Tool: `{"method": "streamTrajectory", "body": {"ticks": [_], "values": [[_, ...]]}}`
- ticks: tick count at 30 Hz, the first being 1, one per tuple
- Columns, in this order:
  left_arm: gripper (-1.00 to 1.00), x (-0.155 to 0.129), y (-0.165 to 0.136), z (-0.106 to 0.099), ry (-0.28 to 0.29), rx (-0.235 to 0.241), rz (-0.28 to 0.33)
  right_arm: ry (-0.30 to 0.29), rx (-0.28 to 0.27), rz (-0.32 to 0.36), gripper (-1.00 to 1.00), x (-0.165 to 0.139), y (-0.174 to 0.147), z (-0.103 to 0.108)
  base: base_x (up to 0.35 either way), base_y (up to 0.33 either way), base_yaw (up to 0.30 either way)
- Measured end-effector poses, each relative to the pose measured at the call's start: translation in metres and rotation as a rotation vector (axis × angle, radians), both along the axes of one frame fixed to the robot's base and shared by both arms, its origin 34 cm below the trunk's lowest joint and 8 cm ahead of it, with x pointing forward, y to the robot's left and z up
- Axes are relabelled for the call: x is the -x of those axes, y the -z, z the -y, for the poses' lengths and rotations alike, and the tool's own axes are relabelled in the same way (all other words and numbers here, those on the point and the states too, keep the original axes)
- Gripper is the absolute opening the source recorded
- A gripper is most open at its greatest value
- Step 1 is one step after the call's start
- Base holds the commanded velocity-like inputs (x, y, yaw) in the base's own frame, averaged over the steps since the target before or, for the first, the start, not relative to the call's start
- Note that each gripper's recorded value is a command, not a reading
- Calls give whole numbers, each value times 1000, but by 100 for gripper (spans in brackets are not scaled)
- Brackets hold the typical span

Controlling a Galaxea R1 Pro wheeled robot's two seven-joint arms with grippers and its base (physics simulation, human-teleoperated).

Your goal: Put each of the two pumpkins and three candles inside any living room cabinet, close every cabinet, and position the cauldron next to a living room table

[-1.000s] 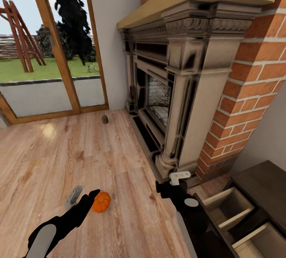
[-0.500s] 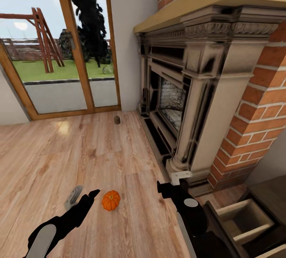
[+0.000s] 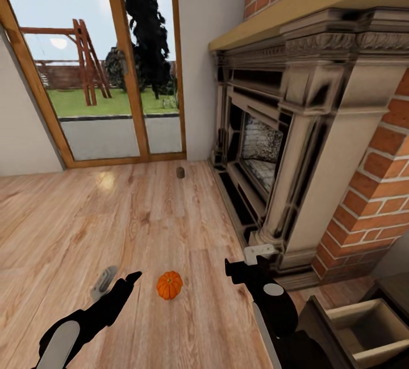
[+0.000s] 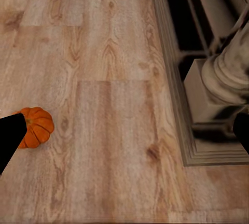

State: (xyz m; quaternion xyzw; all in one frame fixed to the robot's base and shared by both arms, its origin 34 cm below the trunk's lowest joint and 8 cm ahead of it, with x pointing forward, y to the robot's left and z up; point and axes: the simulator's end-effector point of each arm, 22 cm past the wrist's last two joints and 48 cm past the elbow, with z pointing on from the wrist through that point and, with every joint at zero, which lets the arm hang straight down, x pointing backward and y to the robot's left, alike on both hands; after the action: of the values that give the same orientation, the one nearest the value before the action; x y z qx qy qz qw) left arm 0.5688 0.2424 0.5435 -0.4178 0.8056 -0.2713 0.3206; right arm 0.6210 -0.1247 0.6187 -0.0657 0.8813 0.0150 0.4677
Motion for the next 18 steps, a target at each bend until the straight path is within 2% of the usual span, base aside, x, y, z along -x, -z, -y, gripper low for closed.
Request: {"method": "streamTrajectory", "body": {"ticks": [7, 12, 18], "values": [[100, 4, 16, -2, -2, -12, -4, -12, -7, -4, 100, 3, 16, 1, 0, 0, 11], [100, 7, 29, -3, -3, -12, -9, -81, -21, -58, 100, 12, 37, -2, 0, 0, 1], [100, 8, 33, -4, -7, -11, -6, -111, -32, -81, 100, 16, 44, -6, 0, 0, -40]]}}
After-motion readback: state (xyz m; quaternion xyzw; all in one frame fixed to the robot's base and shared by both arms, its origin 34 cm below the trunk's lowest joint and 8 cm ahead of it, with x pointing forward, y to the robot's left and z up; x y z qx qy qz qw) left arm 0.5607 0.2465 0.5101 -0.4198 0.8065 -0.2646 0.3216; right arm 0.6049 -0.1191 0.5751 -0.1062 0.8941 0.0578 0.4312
